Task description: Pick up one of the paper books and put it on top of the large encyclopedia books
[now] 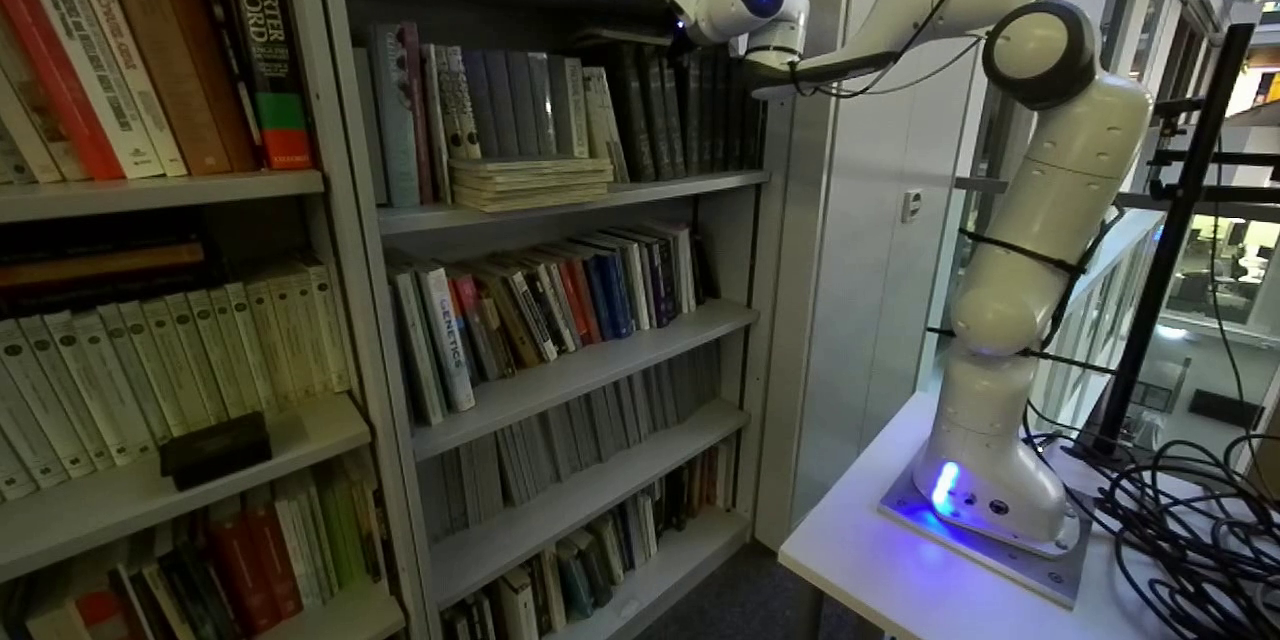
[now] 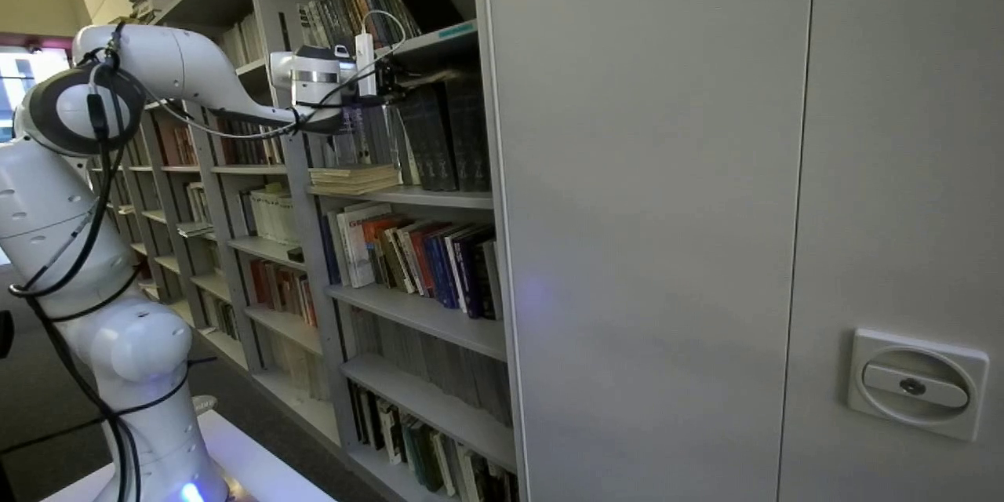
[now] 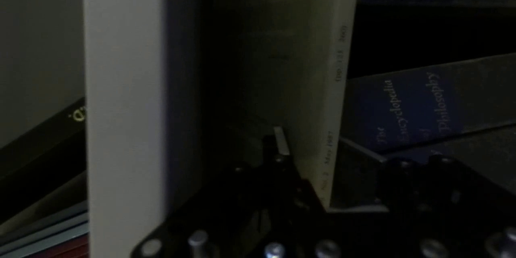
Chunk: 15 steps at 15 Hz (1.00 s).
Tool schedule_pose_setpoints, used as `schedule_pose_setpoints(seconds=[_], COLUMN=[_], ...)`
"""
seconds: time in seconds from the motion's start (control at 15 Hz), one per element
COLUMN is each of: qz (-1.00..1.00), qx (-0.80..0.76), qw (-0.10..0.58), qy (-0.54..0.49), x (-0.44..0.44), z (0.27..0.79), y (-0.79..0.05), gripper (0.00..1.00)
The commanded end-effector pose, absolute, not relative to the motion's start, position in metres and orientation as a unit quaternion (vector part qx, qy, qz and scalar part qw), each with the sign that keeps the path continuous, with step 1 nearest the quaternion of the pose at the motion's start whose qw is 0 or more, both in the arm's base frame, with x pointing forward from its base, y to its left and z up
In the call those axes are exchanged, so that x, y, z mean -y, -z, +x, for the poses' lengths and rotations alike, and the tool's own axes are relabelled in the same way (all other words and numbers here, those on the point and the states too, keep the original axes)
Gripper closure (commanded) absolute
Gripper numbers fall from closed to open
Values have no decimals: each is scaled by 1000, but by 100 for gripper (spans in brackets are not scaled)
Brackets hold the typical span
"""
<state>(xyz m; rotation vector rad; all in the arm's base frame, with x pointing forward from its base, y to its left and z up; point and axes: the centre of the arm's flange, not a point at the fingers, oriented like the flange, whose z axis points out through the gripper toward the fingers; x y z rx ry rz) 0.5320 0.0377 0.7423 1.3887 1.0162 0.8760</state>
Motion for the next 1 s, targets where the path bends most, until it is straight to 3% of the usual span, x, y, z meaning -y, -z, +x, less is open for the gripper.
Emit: schedule_pose_setpoints(seconds=[0.0,0.13,0.93], qz=[556,553,550], qx=[-394,-391,-352], qw=[616,622,674], qy=[-395,-393,-345], x=[-44,-44,-48], z=[506,501,514], y=[-796,-797,-811], gripper=[100,96,96])
